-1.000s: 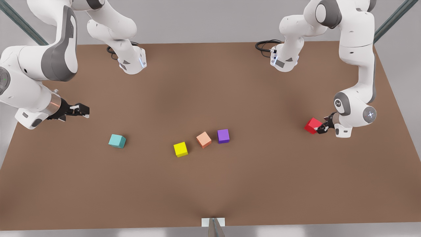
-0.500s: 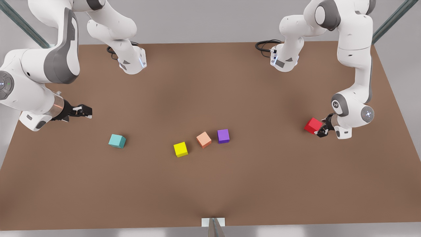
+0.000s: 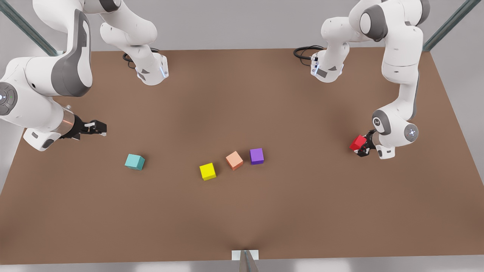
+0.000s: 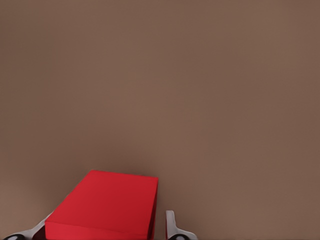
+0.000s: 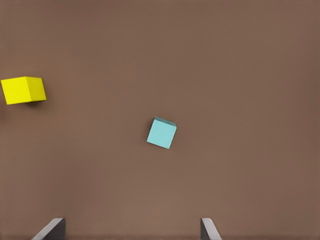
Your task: Pick up red wooden cube and pass to hand red wooden cube and place in blue wooden cube
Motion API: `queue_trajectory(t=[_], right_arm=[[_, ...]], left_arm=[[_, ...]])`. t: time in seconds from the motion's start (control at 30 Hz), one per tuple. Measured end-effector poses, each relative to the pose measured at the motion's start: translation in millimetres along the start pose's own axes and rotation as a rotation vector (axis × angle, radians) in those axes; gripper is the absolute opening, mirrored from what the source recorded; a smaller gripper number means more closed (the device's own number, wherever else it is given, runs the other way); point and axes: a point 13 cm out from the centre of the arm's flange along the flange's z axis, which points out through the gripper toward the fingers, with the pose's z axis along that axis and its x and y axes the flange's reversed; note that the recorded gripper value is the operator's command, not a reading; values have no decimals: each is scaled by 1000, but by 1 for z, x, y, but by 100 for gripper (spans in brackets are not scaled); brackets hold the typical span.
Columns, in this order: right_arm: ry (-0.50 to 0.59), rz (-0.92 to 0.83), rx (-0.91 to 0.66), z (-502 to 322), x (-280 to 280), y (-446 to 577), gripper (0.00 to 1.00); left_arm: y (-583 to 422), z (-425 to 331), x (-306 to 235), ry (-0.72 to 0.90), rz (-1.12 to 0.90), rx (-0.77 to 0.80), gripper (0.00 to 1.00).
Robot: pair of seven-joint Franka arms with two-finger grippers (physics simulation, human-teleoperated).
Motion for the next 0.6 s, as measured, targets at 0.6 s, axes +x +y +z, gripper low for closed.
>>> queue_trajectory(t=[0.6], right_arm=[[92, 19, -337, 80, -40, 21, 100]], left_arm=[[-392, -175, 347, 338, 690, 346, 56]])
